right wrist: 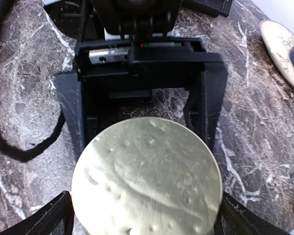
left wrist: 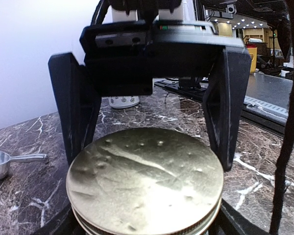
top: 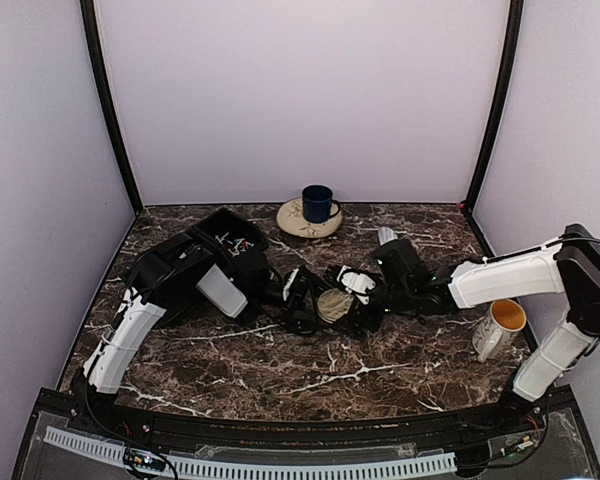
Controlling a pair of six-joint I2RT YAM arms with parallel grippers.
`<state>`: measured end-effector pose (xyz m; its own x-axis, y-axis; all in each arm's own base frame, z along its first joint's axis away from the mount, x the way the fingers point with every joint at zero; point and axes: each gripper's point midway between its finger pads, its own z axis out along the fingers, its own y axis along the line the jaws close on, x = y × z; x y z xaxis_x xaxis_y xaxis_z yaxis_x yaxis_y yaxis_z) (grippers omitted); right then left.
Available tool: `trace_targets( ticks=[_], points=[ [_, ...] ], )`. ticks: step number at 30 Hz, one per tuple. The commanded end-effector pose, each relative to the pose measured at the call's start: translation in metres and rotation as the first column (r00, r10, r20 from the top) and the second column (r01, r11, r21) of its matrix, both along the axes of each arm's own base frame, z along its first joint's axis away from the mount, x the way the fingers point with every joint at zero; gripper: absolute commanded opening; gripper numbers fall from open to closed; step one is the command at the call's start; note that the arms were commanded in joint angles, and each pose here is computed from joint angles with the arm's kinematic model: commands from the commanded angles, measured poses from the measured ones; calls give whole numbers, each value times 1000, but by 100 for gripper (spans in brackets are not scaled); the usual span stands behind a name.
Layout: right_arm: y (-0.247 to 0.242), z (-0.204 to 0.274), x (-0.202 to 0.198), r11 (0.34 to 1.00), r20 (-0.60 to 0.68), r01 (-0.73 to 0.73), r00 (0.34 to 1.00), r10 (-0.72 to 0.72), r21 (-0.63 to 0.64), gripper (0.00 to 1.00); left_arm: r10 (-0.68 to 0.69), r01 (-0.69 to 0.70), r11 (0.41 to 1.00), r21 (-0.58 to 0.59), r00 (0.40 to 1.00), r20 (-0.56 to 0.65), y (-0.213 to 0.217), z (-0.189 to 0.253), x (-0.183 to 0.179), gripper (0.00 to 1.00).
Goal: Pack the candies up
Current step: Screw the box lid onto the packing box.
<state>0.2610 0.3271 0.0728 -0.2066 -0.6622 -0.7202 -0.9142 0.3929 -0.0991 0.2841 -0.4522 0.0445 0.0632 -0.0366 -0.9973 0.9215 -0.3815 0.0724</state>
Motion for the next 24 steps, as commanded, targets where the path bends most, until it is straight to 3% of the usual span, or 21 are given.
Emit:
trace_targets(
  ticks=[1, 12, 24],
  points=[
    [-11, 43, 11, 997, 39, 59, 997, -61, 40, 97, 100, -13, 959, 282, 950, -296, 25, -121, -30, 64],
    [-74, 97, 44, 936, 178, 334, 920, -350, 114, 97, 104, -16, 959, 283, 948, -300, 26, -122, -29, 74],
    [-83, 89, 48, 922, 175, 375, 905, -387, 103, 97, 106, -19, 959, 282, 949, -298, 27, -121, -29, 85]
  ],
)
